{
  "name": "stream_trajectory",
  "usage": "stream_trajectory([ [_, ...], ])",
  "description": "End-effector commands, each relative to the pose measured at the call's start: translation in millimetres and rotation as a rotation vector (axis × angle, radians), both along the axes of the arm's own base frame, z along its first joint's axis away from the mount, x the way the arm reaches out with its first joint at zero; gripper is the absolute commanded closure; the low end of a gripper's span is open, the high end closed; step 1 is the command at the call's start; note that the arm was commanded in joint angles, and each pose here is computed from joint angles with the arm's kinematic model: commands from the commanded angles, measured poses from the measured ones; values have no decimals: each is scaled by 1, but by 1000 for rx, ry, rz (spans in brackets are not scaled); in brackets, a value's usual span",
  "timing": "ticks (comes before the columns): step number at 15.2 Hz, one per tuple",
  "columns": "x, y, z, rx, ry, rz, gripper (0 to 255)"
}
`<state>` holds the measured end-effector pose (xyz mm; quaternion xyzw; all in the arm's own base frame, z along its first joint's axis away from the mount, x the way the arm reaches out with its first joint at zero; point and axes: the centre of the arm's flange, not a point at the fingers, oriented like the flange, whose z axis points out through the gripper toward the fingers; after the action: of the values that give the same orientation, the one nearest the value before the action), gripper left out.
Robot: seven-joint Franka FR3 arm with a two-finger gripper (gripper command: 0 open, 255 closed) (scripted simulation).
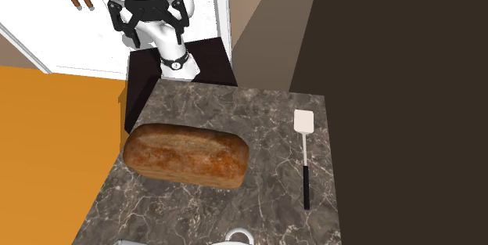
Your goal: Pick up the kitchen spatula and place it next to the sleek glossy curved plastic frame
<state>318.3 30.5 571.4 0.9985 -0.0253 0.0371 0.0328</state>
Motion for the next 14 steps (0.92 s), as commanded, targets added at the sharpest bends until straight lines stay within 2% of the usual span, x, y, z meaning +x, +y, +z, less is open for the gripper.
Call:
stream_trajectory([
  [1,0,0,0,0,0,0,0],
  [14,86,126,-75,24,-2,-137,0],
])
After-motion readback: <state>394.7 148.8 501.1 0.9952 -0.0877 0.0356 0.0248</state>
